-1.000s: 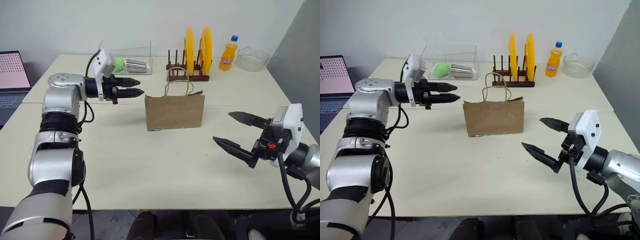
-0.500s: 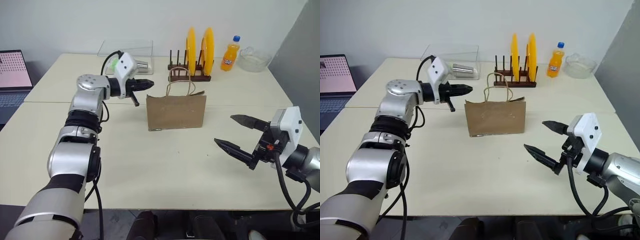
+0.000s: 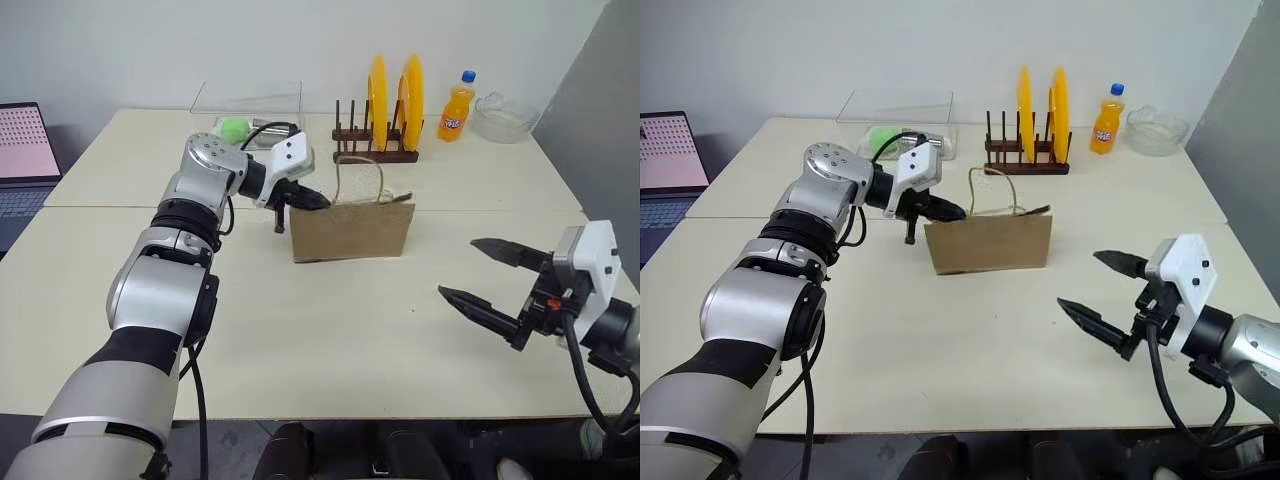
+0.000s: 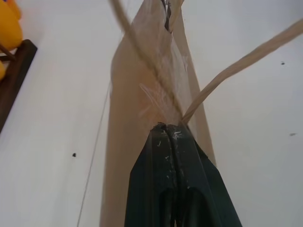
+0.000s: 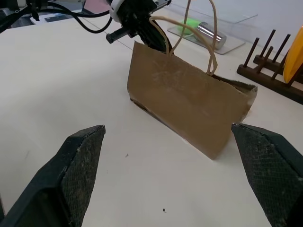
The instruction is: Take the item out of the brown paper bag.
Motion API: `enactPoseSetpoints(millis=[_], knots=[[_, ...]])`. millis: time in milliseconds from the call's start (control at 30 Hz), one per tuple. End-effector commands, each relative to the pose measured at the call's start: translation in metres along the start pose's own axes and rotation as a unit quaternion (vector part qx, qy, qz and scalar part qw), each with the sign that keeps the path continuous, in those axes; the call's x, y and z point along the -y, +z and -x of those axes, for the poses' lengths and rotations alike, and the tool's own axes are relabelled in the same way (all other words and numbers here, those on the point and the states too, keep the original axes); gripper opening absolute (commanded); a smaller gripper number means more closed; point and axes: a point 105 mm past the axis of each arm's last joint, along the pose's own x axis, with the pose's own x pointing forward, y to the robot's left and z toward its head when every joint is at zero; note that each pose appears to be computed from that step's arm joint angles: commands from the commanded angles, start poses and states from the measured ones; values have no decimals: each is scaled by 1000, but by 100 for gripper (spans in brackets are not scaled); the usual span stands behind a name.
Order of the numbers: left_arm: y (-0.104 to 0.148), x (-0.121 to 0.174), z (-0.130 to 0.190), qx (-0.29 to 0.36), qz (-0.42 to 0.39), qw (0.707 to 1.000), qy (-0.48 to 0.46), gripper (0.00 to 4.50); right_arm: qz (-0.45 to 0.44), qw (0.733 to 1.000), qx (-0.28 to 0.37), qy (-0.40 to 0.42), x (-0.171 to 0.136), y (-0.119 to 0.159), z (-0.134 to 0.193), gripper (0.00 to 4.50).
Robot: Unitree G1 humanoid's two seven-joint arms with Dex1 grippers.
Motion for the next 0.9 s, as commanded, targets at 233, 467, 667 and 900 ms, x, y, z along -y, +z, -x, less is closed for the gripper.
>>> enactPoseSetpoints(millis=[233, 467, 667, 900], knots=[[18, 19, -2, 14, -12, 997, -72, 2, 12, 1000, -1, 23, -10, 4, 8, 450], [3, 61, -13, 6, 18, 991, -132, 2, 8, 999, -6, 31, -11, 2, 8, 450], [3, 65, -11, 10, 14, 993, -121, 2, 9, 999, -9, 34, -11, 1, 8, 450], [44, 51, 10, 98, -87, 990, -49, 2, 31, 999, -12, 29, -11, -2, 7, 450]])
